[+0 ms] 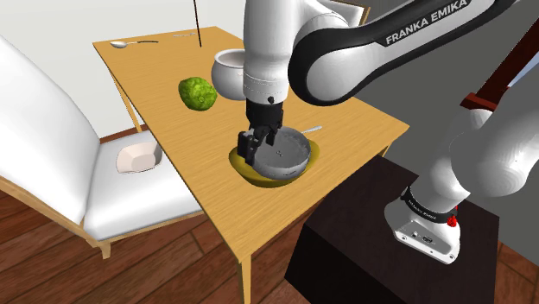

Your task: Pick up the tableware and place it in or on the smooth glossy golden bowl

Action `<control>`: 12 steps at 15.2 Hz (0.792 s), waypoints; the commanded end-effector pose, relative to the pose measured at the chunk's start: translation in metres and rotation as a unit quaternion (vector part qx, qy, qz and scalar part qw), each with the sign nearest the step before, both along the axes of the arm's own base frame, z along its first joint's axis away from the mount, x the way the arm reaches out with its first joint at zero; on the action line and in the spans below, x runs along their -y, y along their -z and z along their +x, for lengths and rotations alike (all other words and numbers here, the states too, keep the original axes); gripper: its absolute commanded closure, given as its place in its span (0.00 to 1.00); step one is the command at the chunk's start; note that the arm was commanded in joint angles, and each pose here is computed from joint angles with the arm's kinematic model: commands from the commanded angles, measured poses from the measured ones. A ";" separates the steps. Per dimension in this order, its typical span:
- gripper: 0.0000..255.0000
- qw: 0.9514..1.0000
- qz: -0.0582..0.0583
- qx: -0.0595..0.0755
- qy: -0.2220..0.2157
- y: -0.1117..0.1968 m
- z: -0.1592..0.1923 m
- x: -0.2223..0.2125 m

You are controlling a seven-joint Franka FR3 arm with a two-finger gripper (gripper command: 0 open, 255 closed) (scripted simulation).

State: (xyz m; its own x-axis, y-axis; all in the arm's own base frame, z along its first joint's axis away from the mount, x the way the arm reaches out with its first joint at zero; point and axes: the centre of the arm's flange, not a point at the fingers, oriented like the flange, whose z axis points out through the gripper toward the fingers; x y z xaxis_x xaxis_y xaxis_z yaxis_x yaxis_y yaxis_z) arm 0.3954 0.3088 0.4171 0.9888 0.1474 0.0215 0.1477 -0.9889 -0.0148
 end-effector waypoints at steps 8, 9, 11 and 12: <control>0.00 1.000 0.000 0.000 0.000 -0.050 -0.001 0.001; 0.00 1.000 0.000 0.000 0.000 -0.050 -0.001 0.001; 0.00 1.000 0.000 0.000 0.000 -0.050 -0.001 0.001; 0.00 1.000 0.000 0.000 0.000 -0.050 -0.001 0.001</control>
